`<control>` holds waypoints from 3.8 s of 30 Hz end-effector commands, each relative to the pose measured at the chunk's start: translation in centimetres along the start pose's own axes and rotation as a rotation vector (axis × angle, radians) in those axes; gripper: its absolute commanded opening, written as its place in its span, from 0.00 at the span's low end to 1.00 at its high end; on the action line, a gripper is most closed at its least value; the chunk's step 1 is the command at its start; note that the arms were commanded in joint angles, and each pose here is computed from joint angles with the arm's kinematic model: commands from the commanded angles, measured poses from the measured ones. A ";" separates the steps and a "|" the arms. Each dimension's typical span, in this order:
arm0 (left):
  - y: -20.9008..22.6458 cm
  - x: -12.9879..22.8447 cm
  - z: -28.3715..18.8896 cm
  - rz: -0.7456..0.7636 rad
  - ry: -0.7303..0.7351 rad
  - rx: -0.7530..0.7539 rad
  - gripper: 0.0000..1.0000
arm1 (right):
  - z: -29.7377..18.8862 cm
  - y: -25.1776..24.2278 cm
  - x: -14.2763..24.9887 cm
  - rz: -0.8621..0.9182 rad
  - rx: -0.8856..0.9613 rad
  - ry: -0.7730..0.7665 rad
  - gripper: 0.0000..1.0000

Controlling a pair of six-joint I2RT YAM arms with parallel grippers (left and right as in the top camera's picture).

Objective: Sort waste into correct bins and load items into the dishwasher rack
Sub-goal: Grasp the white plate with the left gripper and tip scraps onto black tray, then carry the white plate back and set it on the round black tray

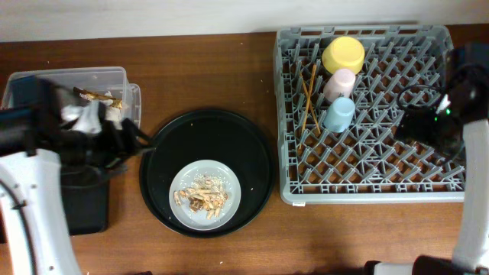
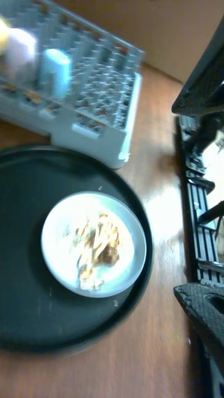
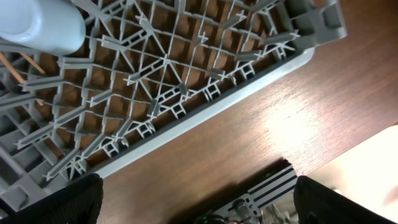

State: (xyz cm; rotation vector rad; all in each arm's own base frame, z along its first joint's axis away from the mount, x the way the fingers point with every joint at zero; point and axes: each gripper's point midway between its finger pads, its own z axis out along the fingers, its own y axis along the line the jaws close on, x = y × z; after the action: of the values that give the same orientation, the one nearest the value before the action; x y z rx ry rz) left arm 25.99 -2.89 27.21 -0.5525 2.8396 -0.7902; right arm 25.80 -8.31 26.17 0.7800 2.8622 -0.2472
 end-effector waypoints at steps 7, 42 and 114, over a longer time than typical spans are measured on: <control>-7.6 3.9 7.5 0.184 -0.187 -0.411 0.44 | 8.2 1.5 -1.9 -0.031 0.105 0.251 0.98; -1.6 4.3 31.3 0.086 0.113 -0.810 0.34 | 11.9 3.2 -5.0 -0.021 0.088 0.201 0.98; 23.4 -13.4 -7.3 -0.584 -0.377 0.612 0.00 | 11.9 3.2 -5.0 -0.021 0.088 0.201 0.98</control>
State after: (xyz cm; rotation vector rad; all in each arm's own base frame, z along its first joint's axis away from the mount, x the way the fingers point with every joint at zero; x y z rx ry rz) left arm 29.83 23.03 18.65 -1.4380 2.0749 -1.3784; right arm 33.19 -9.90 15.30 0.8102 3.0753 -0.2871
